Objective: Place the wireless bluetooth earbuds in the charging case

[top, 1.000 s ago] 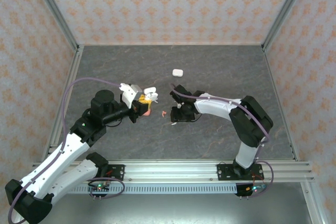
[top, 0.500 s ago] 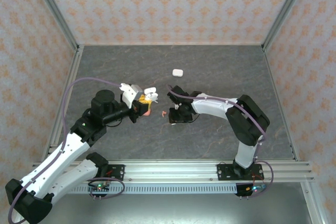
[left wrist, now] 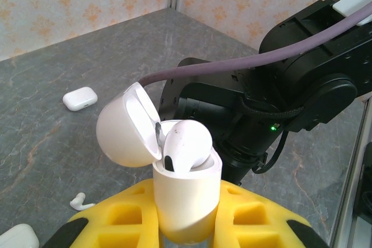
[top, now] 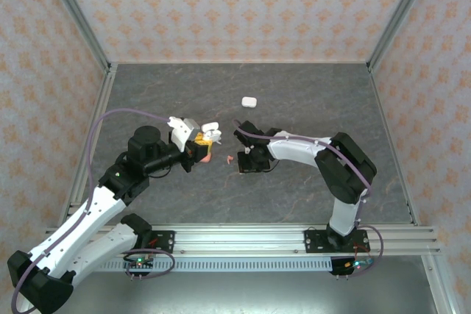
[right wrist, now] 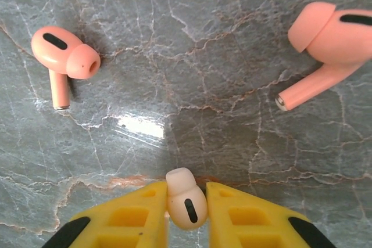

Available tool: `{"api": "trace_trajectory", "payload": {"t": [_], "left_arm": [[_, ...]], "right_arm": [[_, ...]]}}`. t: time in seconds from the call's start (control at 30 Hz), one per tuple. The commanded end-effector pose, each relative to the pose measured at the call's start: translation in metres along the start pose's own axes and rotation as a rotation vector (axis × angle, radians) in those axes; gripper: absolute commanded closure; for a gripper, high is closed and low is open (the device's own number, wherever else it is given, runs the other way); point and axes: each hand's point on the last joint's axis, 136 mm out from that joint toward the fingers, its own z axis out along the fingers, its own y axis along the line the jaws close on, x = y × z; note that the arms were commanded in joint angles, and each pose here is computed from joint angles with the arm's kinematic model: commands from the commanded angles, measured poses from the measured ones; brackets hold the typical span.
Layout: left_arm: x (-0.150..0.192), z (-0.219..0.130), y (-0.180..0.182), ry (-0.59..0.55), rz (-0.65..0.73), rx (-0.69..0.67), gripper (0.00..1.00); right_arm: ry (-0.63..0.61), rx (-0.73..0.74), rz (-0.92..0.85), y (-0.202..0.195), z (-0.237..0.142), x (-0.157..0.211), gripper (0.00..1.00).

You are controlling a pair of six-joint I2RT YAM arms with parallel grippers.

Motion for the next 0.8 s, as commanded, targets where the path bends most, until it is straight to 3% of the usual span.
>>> {"api": "trace_trajectory", "payload": {"t": [0.0, 0.27, 0.77], "left_arm": [[-0.002, -0.002, 0.0, 0.001, 0.015, -0.013, 1.0], [-0.007, -0.003, -0.006, -0.034, 0.012, 0.021, 1.0], [-0.036, 0.021, -0.028, -0.087, -0.016, 0.209, 1.0]], "right_arm": [[-0.049, 0.042, -0.044, -0.002, -0.006, -0.011, 0.81], [-0.162, 0.081, -0.245, -0.001, -0.06, -0.025, 0.83], [-0.582, 0.149, -0.748, 0.013, -0.241, -0.039, 0.83]]}}
